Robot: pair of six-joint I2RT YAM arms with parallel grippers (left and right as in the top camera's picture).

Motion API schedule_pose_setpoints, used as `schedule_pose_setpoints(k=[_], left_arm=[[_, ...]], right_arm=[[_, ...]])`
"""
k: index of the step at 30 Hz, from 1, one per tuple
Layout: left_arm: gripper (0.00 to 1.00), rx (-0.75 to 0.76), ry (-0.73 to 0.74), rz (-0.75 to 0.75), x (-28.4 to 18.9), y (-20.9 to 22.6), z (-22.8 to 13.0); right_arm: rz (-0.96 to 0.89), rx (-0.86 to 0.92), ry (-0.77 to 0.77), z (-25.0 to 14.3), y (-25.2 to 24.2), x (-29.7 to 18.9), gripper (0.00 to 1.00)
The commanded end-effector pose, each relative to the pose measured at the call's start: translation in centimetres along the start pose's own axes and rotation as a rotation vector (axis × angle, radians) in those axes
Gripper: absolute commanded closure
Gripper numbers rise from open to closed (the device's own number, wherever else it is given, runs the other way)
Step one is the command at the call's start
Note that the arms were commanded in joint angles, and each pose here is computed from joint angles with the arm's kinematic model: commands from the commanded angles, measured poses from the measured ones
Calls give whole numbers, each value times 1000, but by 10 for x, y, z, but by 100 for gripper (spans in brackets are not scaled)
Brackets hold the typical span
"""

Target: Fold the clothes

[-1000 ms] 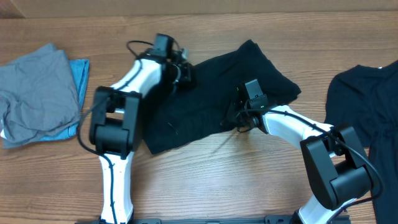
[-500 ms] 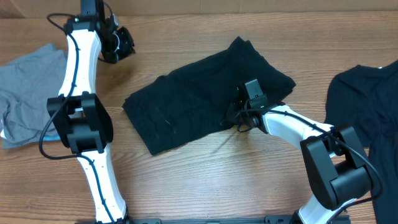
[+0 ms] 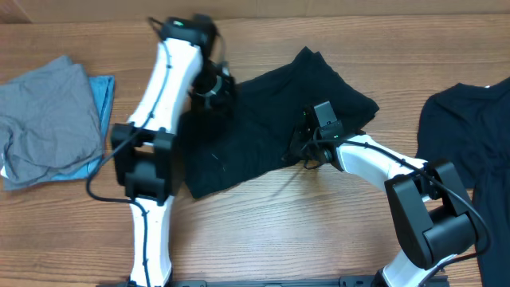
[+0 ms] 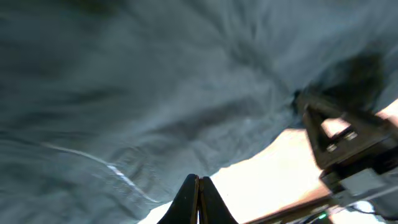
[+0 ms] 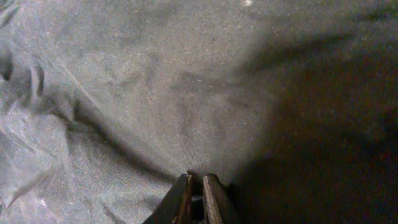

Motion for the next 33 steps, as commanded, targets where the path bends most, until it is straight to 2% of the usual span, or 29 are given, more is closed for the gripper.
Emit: schedule_pose_setpoints(k=[1, 2, 4, 6, 9, 11, 13, 14, 15, 18, 20, 26, 33], left_arm=[[96, 32, 60, 81, 27, 0, -18], [96, 30, 81, 86, 33, 1, -22], [96, 20, 126, 87, 45, 3, -30], [96, 6, 168, 80, 55, 7, -37], [96, -7, 203, 80, 68, 12, -43], [96, -9, 215, 83, 74, 15, -46], [96, -8, 223, 89, 80, 16, -48], [96, -5, 227, 98, 83, 16, -50], [96, -2, 230, 115, 85, 18, -51], [96, -35, 219, 269, 97, 40, -57], [96, -46, 204, 318, 104, 48, -57], [96, -54, 189, 347, 121, 60, -57], [96, -66, 160, 392, 125, 69, -54]], right_arm=[[-2, -23, 21, -5, -2, 2, 89], [9, -27, 28, -6, 0, 2, 89], [66, -85, 44, -6, 10, -2, 96], [136, -154, 35, 4, 26, -16, 96], [189, -230, -37, 28, 49, -51, 90], [211, -288, -96, 42, 62, -74, 71], [194, -305, -163, 58, 66, -93, 32], [158, -294, -198, 67, 61, -102, 20], [125, -281, -216, 73, 54, -106, 14], [25, -184, -205, 85, 11, -109, 11], [-13, -124, -198, 91, -15, -110, 11], [-140, 12, -270, 119, -85, -128, 10], [-195, -26, -267, 129, -117, -117, 7]])
Point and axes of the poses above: each gripper's point midway between its finger pads, its own x axis out along the fingers, its own y axis along the line the jaws close on, z = x × y, the point moved 2 cm from there along -x, back along the fingers, and after that the axes turned 6 degrees about -x, right-handed, at the moved point
